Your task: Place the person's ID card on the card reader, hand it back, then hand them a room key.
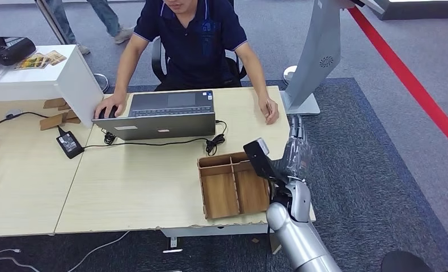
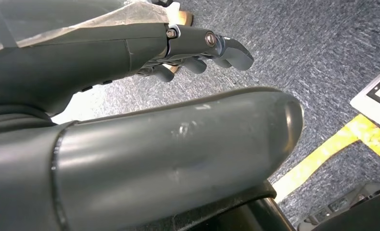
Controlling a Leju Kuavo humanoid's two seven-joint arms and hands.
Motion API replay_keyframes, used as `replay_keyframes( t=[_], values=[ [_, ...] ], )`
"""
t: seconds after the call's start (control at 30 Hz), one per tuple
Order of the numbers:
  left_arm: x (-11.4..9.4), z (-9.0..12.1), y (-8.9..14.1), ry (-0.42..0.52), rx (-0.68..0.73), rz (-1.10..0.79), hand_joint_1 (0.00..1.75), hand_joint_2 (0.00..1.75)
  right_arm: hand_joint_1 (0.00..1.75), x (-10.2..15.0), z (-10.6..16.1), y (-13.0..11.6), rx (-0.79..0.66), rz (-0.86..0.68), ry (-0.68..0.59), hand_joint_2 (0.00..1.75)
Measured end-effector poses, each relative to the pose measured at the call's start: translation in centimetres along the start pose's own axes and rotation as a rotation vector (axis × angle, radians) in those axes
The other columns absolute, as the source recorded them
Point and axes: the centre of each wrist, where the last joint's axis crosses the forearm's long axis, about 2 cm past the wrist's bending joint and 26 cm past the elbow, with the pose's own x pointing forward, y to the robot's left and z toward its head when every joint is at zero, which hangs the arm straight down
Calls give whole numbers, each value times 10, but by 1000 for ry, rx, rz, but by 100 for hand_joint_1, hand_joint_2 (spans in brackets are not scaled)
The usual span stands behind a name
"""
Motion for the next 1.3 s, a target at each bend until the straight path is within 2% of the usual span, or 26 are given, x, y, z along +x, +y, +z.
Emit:
replay_keyframes(
  t=[0.77, 1.3],
  values=[
    [-2, 0, 0, -1, 5, 9, 0, 0, 0, -16, 12, -9, 89, 204, -116, 175],
    [-2, -1, 1, -1, 6, 7, 0, 0, 0, -11, 18, -9, 139, 244, -197, 175]
  ],
)
